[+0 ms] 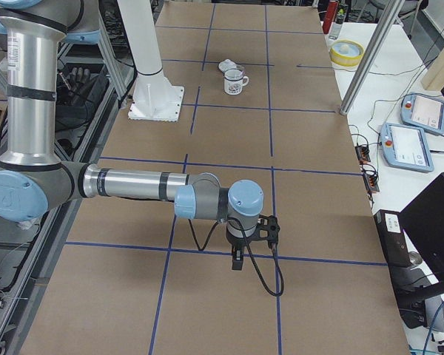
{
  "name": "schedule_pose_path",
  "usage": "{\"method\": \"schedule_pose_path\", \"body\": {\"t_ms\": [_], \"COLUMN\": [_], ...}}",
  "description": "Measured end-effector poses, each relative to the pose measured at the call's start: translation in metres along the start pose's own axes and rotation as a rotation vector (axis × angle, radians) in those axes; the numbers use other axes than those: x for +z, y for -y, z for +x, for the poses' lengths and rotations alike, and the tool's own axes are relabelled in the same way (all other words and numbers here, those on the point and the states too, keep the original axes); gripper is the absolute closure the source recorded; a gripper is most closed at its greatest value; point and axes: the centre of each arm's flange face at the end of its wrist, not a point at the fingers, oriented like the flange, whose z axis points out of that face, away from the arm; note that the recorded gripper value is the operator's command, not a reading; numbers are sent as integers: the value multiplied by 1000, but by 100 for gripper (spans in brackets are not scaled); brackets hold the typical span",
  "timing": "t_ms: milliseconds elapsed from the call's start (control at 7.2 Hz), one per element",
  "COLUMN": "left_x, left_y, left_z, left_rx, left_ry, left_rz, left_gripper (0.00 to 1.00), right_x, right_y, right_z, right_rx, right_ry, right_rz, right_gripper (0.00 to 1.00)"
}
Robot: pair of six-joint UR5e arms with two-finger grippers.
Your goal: Remove funnel from cup
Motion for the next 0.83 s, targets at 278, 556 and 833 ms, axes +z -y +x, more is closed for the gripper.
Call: {"method": "schedule_pose_path", "body": {"t_ms": [278, 556, 833], "left_x": [26, 53, 75], "left_y": [9, 28, 63], "left_z": [44, 138, 259], "left_rx": [-129, -290, -421], "left_ry": [-55, -101, -191], "left_rz": [-28, -73, -124], "left_gripper": [0, 0, 0], "right_x": [0, 0, 0], "right_y": [0, 0, 0], "right_z": [0, 0, 0], "right_rx": [0, 0, 0], "right_ry": [0, 0, 0], "right_rz": [0, 1, 0], "right_gripper": [0, 0, 0]}}
